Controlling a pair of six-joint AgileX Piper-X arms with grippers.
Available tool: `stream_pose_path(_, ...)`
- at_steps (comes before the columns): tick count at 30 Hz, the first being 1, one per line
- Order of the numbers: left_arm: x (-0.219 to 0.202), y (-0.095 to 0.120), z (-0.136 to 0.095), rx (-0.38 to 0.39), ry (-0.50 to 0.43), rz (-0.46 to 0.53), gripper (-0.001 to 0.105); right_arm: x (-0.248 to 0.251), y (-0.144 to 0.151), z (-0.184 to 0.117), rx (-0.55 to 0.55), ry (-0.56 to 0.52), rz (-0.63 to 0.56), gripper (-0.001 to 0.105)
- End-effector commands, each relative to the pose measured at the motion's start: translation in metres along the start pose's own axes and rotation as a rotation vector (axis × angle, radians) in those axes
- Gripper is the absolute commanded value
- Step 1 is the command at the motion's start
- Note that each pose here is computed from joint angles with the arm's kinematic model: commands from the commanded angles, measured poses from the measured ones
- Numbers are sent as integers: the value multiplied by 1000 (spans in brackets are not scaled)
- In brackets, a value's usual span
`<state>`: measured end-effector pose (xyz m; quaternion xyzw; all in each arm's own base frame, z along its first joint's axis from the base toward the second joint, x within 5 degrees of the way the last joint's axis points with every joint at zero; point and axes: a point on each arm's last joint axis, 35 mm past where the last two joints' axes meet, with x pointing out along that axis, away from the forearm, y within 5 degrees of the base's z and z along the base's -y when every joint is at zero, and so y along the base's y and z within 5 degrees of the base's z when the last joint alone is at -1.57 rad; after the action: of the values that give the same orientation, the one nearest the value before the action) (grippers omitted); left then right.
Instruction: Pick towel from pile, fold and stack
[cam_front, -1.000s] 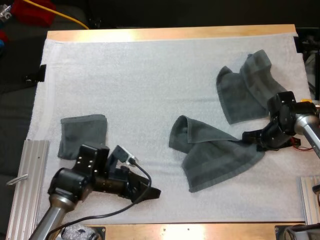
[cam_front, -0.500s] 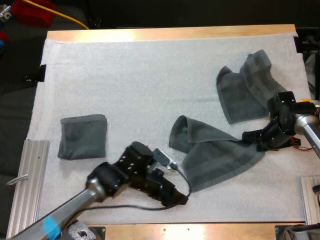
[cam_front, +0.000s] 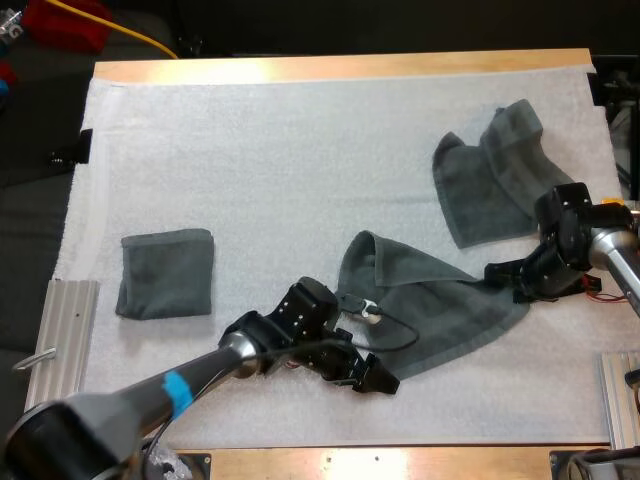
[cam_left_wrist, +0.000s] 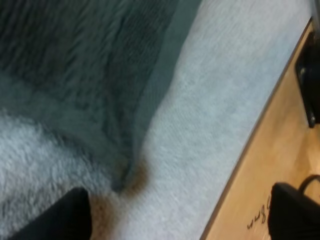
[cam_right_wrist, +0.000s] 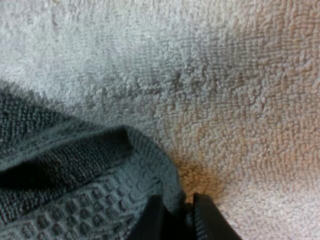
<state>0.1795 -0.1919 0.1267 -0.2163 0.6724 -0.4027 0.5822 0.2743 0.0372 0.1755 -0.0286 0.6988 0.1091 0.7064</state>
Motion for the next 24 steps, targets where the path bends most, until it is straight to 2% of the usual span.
stream_pose_path(1,3,-2,5,4,4,-23,70,-2,0,-2,-3,9,3,1)
stream_pose_path(12,11,-16,35,21,6,-67,70,-2,1,-2,-3,6,26,1)
stream_pose_path(24,13,-10,28,-62,86,-52,69,-2,1,-1,-4,0,25,1)
